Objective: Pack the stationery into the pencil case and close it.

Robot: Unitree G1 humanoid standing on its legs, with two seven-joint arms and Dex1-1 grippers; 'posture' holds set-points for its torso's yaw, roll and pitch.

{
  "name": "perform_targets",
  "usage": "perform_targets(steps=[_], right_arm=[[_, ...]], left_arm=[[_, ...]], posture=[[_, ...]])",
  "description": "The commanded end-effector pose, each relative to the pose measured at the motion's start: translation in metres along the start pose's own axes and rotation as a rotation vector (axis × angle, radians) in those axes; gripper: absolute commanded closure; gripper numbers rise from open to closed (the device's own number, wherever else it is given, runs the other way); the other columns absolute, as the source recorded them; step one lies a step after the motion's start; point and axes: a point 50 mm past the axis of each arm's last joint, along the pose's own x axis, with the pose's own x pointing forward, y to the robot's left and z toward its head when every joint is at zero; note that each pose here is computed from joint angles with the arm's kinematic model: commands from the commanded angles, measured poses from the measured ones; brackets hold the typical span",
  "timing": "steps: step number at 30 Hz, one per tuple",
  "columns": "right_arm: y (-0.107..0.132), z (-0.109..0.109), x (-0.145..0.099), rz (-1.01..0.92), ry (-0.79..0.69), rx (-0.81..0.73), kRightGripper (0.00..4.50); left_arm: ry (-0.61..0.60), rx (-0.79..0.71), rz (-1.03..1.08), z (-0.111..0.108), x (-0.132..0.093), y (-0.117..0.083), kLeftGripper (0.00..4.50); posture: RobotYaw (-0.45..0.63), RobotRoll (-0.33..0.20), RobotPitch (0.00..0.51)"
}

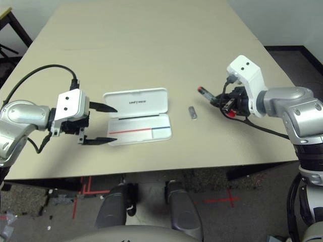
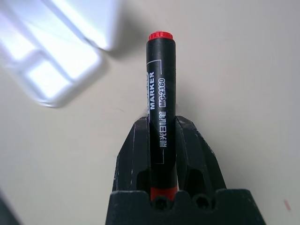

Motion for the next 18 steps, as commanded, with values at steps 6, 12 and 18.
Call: perform_targets(steps=[6, 12, 18], right_arm=[[0.022, 0.035, 0.045, 0.247, -0.060, -0.155, 4.02], [0.034, 0.054, 0.072, 0.368, -0.061, -0.256, 4.02], [0.043, 0.074, 0.100, 0.438, -0.063, -0.311, 4.02]], left_arm=[[0.019, 0.005, 0.000, 0.000, -0.003, -0.002, 0.00], [0.022, 0.001, 0.002, 0.001, -0.002, -0.003, 0.00], [0.027, 0.010, 0.004, 0.002, -0.002, -0.001, 0.00]], posture=[[-0.06, 0.000, 0.142], [-0.06, 0.000, 0.140], [-0.05, 0.000, 0.136]])
